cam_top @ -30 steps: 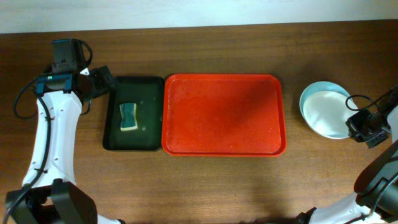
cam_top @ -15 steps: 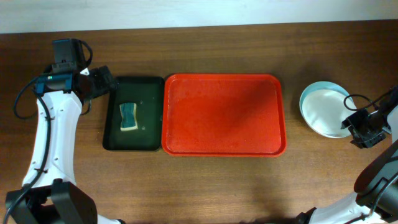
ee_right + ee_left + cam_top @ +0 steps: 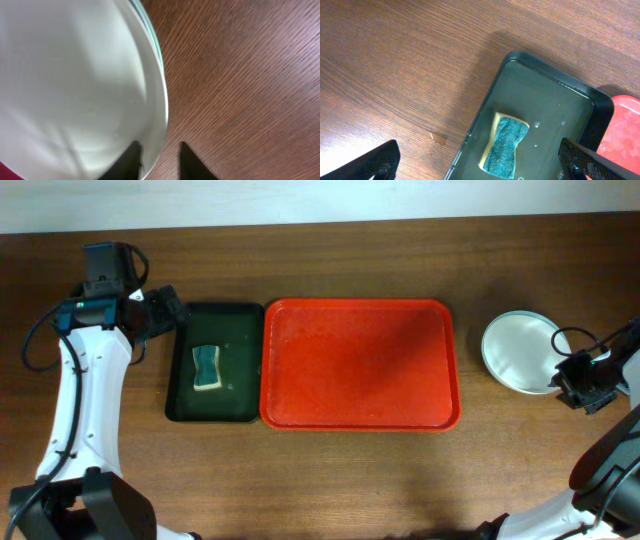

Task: Clean dirty plates on tray and stack at the side
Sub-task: 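Lower the white plate onto the light blue plate stack, then open the right gripper and lift it off the stacked plates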

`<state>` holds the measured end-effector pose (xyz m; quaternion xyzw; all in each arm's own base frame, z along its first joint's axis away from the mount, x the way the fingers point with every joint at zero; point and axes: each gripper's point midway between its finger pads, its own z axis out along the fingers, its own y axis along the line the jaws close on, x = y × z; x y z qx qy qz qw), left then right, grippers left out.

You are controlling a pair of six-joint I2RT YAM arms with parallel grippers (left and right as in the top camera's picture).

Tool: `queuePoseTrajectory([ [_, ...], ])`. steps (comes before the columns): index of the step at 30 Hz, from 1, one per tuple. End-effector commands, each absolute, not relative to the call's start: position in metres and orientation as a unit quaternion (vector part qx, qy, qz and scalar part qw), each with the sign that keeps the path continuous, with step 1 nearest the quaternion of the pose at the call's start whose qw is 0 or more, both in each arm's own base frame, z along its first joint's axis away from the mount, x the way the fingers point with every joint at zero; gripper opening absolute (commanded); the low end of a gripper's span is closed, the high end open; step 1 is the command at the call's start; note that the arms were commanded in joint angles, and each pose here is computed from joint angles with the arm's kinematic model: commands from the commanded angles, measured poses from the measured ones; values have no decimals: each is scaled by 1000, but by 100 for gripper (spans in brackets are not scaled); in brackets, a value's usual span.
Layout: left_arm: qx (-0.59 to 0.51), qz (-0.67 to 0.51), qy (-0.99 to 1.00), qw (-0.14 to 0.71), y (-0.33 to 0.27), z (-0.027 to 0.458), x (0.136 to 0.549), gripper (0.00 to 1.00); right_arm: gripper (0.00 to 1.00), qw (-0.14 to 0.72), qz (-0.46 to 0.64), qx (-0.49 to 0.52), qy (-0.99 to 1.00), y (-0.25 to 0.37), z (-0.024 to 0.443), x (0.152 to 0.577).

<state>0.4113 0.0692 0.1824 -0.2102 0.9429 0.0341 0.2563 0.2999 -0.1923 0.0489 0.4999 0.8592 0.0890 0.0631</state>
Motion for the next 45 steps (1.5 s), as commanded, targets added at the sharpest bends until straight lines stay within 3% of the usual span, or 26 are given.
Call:
queuePoseTrajectory([
  [1,-217,31,942,255,69,182,412,99,43,62,107,494,861,-184,52,300],
  [2,-217,31,942,255,69,182,412,99,43,61,109,491,862,-183,52,300],
  [3,-217,31,942,255,69,182,412,100,35,58,110,488,864,-182,52,299],
  [4,-217,31,942,255,69,182,412,100,13,51,111,489,864,-180,52,297],
  [5,-217,31,942,255,69,182,412,99,4,47,112,489,863,-178,52,295],
  [18,-217,31,942,255,69,182,412,99,4,-9,120,496,860,-162,51,273],
  [28,-217,31,942,255,69,182,412,99,4,28,116,505,855,-157,28,290],
  [39,-217,31,942,255,69,182,412,99,4,95,178,470,859,-160,81,336],
  [43,-217,31,942,255,69,182,412,100,11,109,225,411,876,-141,93,347],
  [44,-217,31,942,255,69,182,412,99,24,111,224,389,887,-136,93,349],
  [45,-217,31,942,255,69,182,412,99,47,111,224,371,894,-131,92,351],
])
